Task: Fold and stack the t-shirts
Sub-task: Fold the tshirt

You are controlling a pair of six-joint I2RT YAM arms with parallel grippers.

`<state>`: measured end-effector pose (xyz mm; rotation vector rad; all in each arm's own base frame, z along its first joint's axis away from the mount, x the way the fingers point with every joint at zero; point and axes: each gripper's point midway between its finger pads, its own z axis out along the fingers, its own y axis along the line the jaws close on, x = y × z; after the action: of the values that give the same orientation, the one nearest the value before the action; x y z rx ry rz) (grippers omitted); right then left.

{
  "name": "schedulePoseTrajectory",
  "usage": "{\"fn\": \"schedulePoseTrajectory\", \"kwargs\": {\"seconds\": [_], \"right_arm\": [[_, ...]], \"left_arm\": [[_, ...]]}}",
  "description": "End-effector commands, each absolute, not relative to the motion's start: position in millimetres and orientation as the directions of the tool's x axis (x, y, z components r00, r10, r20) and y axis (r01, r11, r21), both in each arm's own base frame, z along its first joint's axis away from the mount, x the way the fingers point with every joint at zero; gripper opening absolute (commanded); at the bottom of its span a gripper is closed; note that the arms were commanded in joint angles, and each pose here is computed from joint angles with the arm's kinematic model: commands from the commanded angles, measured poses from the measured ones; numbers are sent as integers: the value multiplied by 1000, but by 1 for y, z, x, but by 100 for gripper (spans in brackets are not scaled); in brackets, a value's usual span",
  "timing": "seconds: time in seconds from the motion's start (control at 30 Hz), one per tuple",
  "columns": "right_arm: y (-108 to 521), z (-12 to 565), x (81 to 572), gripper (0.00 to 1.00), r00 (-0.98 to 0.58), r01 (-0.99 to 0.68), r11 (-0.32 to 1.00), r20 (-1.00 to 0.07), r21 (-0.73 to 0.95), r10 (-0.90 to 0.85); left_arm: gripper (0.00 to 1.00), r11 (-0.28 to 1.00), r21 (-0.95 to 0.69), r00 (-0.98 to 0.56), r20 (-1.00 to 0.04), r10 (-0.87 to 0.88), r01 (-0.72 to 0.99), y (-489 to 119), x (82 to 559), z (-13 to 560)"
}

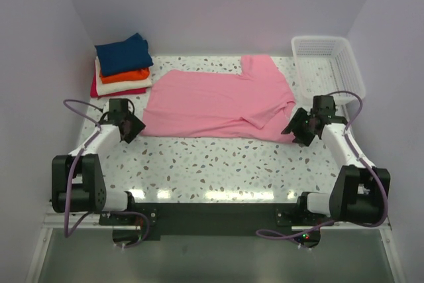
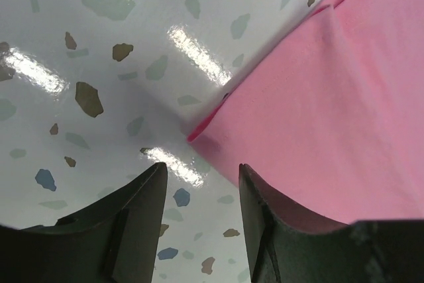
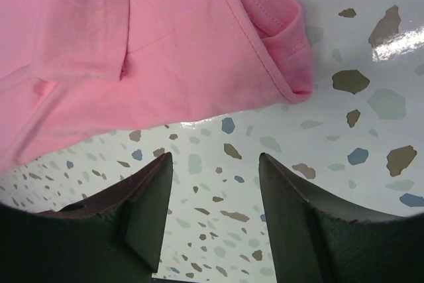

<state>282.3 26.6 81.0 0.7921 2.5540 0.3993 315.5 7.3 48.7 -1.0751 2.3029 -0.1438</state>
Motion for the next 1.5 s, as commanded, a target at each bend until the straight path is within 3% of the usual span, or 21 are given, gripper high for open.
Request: {"fn": "schedulePoseTrajectory", "kwargs": {"seconds": [0.0, 0.43, 0.63, 0.77, 0.9, 1.0, 1.23, 1.47], "right_arm": [[19, 79, 288, 59, -718, 480, 791, -348, 379, 602], [6, 37, 291, 61, -723, 545, 788, -317, 286, 615], [0, 26, 303, 60, -716, 551, 789, -332, 272, 614], [-4, 25, 310, 43, -714, 553, 794, -346, 254, 608], [-11, 39, 317, 14, -704, 554, 797, -377, 240, 602], [-12, 52, 317, 3, -704, 550, 801, -385, 235, 597], [-22, 68, 294, 0, -697, 574, 790, -376, 218, 610], [-21, 64, 249, 0, -686, 610, 755, -318, 241, 655]], "left_arm": [[52, 647, -361, -482, -451, -751, -671, 5, 322, 45], [49, 647, -319, -503, -429, -750, -693, 7, 327, 20], [39, 650, -303, -507, -432, -745, -697, 10, 328, 15], [23, 658, -284, -516, -437, -737, -698, 12, 327, 13], [3, 664, -278, -518, -449, -728, -694, 14, 329, 17], [0, 671, -265, -518, -466, -718, -692, 18, 331, 24], [0, 683, -231, -497, -532, -685, -693, 32, 329, 51], [0, 685, -210, -504, -536, -677, -697, 35, 304, 54]]}}
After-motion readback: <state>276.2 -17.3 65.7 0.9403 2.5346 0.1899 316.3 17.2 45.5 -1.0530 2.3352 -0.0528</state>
